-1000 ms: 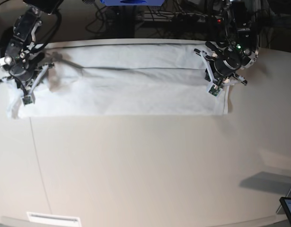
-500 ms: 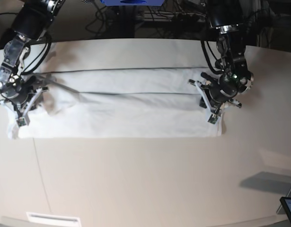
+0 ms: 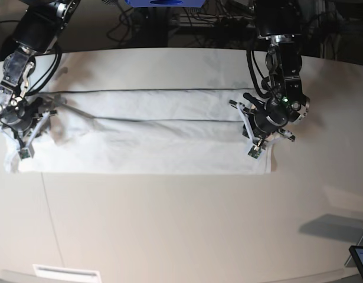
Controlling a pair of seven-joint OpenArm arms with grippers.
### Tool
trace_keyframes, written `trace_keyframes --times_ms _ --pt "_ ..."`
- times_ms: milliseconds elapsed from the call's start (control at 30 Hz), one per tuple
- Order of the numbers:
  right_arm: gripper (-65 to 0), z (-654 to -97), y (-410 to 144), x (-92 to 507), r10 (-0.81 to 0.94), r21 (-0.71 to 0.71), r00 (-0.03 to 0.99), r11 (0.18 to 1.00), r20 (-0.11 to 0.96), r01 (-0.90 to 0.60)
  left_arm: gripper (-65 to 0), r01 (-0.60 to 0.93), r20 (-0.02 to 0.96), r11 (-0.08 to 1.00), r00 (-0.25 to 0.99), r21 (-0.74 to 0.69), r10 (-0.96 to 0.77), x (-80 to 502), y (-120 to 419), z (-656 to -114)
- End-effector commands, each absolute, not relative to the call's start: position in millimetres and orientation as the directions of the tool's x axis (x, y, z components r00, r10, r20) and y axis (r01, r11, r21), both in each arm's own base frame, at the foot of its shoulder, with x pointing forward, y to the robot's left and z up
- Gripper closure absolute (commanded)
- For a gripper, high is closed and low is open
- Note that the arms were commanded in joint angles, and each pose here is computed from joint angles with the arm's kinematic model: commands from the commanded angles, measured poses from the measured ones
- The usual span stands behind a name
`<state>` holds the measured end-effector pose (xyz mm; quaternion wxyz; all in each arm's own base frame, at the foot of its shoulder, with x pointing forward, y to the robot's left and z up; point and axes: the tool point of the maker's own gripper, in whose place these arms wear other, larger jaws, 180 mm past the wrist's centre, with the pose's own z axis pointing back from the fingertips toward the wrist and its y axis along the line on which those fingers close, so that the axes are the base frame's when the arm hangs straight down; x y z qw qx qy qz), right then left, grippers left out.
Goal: Fold the T-shirt properly
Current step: 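Grasp the folded edge with both grippers and pull it taut, then release and move the left gripper to the strip's end, grasp it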
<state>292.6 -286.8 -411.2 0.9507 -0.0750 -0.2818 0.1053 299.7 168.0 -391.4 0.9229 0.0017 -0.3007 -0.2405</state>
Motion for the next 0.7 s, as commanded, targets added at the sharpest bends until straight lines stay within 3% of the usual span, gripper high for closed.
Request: trace_keyframes --times_ms 0,200,400,667 --pt "-1.0 -409 -298 288 0.255 -0.238 0.84 0.959 0.478 -0.156 0.0 0.444 0.582 0.882 0.679 0.159 -0.447 307 167 -382" --pt "-1.0 -411 -298 286 0.257 -0.238 0.841 0.958 0.476 -0.158 0.0 0.441 0.595 0.885 0.675 0.149 -0.437 308 161 -379" --pt "-1.0 -411 -297 287 0.26 -0.238 0.84 0.958 0.476 -0.161 0.0 0.428 0.672 0.876 0.585 0.22 -0.455 314 154 -337" --pt "-1.0 -393 -297 293 0.282 -0.274 0.813 0.949 0.51 -0.158 -2.2 0.119 0.709 0.966 0.66 0.227 -0.248 298 250 -320"
